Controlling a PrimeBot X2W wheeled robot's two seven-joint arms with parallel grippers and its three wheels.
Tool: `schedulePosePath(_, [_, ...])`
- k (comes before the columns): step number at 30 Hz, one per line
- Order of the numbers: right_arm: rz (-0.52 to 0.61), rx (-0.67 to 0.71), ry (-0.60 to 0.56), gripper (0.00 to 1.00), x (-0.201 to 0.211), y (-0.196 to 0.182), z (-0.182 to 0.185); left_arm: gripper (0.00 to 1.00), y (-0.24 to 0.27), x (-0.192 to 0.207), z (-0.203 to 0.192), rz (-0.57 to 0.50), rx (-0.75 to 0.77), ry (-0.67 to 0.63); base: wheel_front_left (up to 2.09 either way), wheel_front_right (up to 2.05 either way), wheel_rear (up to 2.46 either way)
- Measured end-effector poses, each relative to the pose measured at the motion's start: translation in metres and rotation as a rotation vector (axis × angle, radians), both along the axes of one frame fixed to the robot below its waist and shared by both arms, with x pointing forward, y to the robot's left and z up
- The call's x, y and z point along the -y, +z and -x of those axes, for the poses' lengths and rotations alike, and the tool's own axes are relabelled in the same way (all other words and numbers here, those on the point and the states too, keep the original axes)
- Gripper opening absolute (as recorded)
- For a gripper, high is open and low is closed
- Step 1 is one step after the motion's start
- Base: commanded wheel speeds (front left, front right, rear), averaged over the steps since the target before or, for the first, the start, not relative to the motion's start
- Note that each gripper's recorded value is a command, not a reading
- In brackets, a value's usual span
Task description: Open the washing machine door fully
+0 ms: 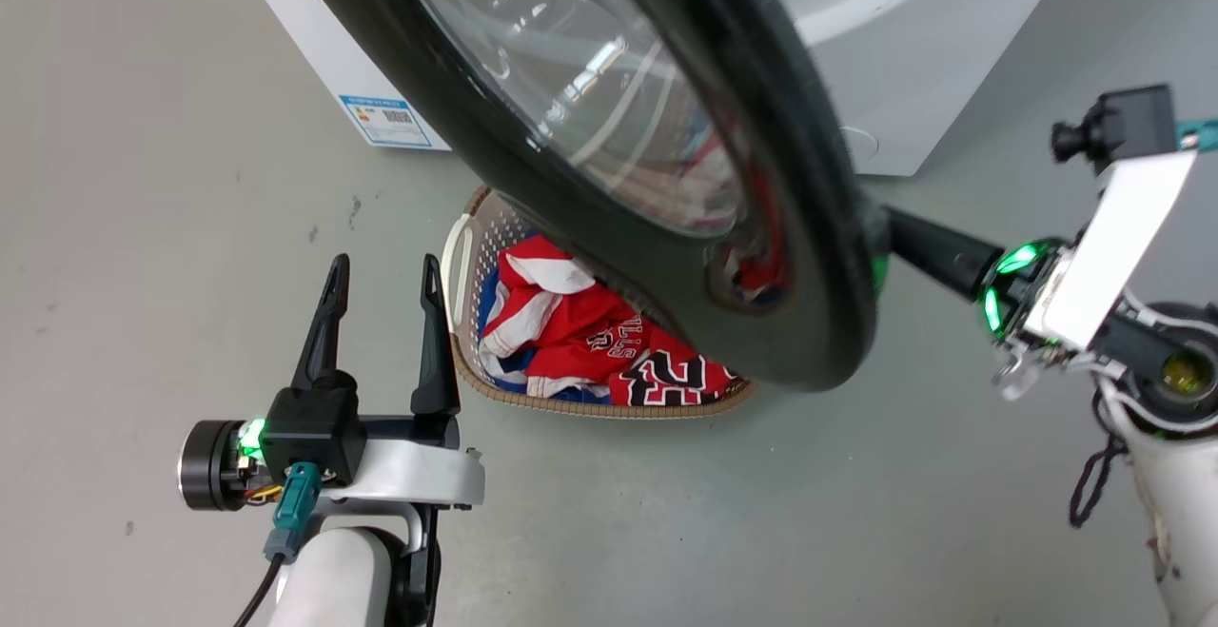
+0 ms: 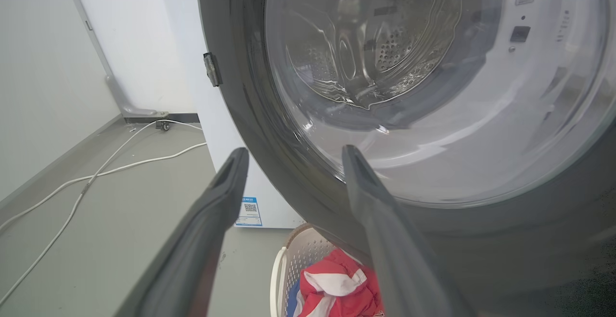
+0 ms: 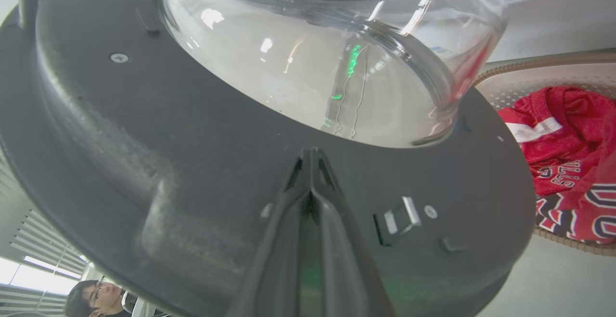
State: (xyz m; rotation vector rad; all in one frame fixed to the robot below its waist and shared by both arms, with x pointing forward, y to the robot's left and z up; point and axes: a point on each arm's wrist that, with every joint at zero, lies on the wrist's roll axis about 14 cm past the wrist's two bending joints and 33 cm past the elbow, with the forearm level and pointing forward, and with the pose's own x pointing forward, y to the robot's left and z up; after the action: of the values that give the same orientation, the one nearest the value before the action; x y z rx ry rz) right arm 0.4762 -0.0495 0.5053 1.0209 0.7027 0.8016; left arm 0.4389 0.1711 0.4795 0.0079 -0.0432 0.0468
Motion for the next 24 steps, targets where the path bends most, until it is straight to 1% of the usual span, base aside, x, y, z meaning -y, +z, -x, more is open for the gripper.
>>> schedulePosePath(12, [-0.045, -0.028, 0.101, 0.00, -0.030, 0.007, 0.052, 1.00, 0.012, -0.001, 0.017, -0.010, 0.020, -0.007, 0.00, 0.00, 0.00])
schedulePosePath(24, [-0.086, -0.051, 0.177, 0.00, -0.058, 0.012, 0.093, 1.00, 0.024, -0.006, 0.038, -0.011, 0.040, 0.011, 0.00, 0.00, 0.00])
